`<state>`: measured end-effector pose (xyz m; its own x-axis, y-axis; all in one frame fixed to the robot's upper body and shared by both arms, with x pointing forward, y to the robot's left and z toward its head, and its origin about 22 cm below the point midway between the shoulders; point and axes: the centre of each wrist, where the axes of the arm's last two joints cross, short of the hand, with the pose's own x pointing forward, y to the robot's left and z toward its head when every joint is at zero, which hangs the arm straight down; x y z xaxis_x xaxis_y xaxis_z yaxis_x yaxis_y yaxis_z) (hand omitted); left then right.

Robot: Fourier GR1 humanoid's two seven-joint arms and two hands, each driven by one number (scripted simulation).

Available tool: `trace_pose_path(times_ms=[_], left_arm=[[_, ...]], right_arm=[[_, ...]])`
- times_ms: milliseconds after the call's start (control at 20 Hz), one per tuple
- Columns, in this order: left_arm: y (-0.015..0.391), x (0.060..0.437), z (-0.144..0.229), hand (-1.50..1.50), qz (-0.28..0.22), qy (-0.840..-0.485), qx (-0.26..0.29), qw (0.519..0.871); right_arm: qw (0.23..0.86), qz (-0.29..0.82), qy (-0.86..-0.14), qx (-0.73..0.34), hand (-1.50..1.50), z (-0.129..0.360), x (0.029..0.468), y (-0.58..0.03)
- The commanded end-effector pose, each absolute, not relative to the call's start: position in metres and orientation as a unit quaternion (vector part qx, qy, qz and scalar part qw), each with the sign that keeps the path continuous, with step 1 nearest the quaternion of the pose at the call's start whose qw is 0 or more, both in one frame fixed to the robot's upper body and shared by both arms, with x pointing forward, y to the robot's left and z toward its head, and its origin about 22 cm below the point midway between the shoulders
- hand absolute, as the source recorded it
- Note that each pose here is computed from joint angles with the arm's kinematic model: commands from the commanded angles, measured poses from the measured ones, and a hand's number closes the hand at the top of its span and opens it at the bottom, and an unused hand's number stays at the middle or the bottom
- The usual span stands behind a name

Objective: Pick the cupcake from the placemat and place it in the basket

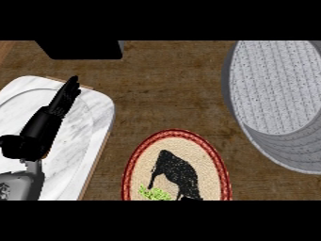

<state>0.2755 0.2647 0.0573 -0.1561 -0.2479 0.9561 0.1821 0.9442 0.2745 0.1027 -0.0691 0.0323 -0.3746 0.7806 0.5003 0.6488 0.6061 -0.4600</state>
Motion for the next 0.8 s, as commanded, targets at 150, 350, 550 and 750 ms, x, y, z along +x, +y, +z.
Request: trace_pose_path(times_ms=[150,350,550,750], left_arm=[[0.254,0.278,0.056,0.00,-0.171,-0.745,0.014,0.645],[0.264,0.277,0.059,0.00,-0.176,-0.742,0.019,0.647],[0.261,0.279,0.064,0.00,-0.170,-0.746,0.015,0.644],[0.270,0.284,0.065,0.00,-0.167,-0.754,0.016,0.635]], right_arm=[[0.351,-0.071,-0.824,-0.439,1.50,0.106,0.132,-0.105],[0.337,-0.083,-0.822,-0.451,1.50,0.101,0.141,-0.115],[0.307,-0.089,-0.817,-0.479,1.50,0.102,0.157,-0.131],[0.293,-0.101,-0.815,-0.490,1.50,0.121,0.180,-0.167]])
